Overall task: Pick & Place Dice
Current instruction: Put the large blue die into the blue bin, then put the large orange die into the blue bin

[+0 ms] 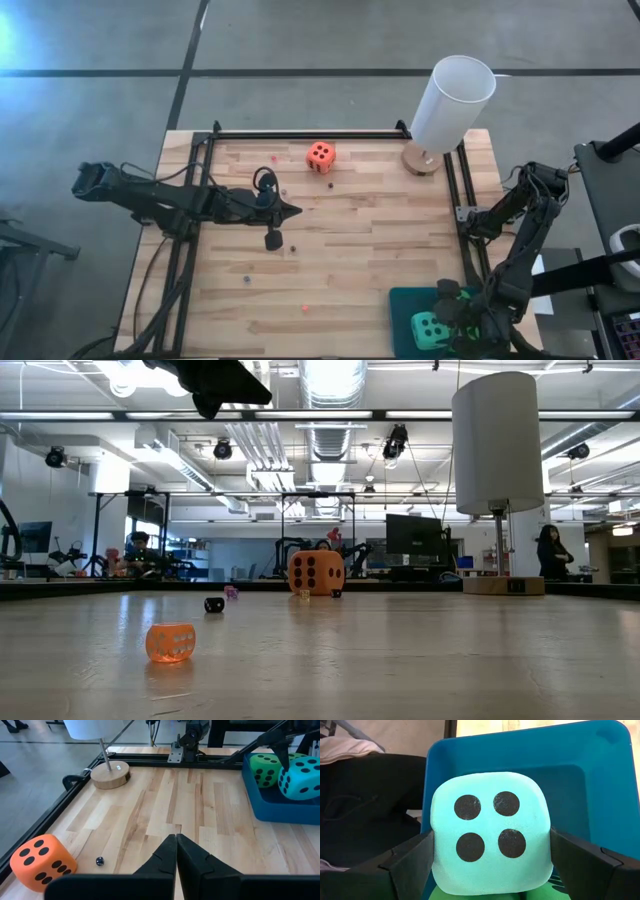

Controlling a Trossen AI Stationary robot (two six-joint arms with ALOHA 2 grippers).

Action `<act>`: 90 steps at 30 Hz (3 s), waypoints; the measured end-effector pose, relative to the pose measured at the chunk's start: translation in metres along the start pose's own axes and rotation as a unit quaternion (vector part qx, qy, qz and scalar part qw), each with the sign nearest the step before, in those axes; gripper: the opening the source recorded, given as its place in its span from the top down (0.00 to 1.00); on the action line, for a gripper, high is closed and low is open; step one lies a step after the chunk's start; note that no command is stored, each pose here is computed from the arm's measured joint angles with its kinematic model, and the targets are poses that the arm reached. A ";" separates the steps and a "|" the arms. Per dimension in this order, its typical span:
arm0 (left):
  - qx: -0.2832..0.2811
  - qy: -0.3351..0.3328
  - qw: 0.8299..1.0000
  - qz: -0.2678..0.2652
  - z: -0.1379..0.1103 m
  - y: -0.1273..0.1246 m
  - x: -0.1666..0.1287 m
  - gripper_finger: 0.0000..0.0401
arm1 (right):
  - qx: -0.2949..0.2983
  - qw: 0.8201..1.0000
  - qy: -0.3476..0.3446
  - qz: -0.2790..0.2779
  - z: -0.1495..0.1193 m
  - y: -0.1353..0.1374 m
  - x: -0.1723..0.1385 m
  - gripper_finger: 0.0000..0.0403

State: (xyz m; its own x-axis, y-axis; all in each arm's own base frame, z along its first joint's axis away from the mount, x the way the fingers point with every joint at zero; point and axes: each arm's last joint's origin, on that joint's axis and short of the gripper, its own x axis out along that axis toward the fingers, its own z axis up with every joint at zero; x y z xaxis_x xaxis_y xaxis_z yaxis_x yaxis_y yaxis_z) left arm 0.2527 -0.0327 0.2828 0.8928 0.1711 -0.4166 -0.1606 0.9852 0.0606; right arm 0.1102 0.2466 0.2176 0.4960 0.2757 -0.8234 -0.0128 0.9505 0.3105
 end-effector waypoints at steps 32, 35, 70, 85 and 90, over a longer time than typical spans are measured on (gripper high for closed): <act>0.000 0.000 1.000 0.000 0.000 0.000 0.000 0.96 | 0.009 1.000 -0.008 0.018 0.002 0.004 0.000 0.12; 0.000 0.000 1.000 0.000 0.000 0.000 0.000 0.96 | 0.008 1.000 -0.008 0.017 0.002 0.004 0.000 0.12; 0.000 0.000 1.000 0.000 0.000 0.000 0.000 0.96 | 0.013 0.999 -0.022 0.030 0.004 0.006 -0.003 0.01; 0.000 0.001 1.000 0.000 0.000 0.000 0.000 0.96 | 0.011 0.994 -0.107 -0.009 0.014 0.002 -0.010 0.01; 0.001 0.003 1.000 0.000 -0.001 0.000 0.000 0.96 | 0.012 0.988 -0.151 -0.034 0.023 -0.004 -0.011 0.01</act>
State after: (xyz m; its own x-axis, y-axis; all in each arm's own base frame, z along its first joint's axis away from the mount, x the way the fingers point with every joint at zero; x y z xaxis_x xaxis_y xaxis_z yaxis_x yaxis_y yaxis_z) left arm 0.2525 -0.0328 0.2823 0.8903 0.1709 -0.4220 -0.1596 0.9852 0.0621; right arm 0.1251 0.2367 0.2368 0.7310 0.1528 -0.6651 0.0485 0.9605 0.2739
